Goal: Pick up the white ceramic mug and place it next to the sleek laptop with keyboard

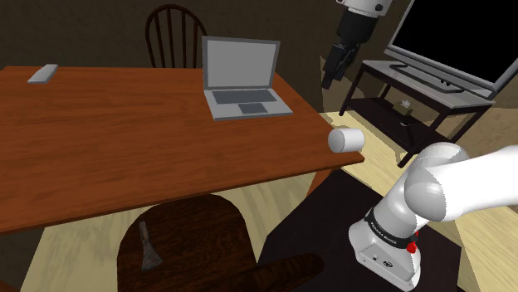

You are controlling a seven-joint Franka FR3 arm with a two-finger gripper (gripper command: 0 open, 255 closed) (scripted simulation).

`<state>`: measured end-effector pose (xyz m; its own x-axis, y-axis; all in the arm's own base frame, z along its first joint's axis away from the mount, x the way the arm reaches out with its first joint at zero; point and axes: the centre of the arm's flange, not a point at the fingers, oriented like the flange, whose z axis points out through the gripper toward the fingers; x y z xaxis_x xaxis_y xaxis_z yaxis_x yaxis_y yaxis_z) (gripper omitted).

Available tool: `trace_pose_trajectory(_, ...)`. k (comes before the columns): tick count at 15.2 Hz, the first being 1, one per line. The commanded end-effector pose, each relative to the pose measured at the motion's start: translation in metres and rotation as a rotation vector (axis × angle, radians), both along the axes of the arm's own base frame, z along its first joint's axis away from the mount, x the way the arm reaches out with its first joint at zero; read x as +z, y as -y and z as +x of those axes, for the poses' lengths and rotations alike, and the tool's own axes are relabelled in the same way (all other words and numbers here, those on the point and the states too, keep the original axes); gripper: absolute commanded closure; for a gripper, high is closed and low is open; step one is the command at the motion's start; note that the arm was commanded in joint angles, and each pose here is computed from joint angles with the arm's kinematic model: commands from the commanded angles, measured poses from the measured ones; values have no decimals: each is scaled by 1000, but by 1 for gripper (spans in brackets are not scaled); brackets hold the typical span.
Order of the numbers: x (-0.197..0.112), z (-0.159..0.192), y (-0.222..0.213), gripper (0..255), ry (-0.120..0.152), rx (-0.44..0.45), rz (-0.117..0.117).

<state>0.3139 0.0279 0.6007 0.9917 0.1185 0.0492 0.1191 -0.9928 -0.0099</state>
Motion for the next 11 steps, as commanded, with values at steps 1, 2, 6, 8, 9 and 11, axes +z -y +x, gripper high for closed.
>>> trace_pose_trajectory(1, 0, 0, 0, 0, 0, 0, 0)
trace_pose_trajectory(2, -5, -5, 15, 0, 9, 5, 17)
trace_pose_trajectory(6, -26, -25, 72, 0, 43, 25, 86)
trace_pose_trajectory(8, -38, -34, 100, 0, 60, 35, 121)
trace_pose_trajectory(9, -45, -38, 115, 0, 69, 40, 138)
trace_pose_trajectory(11, -58, -46, 142, 0, 86, 50, 173)
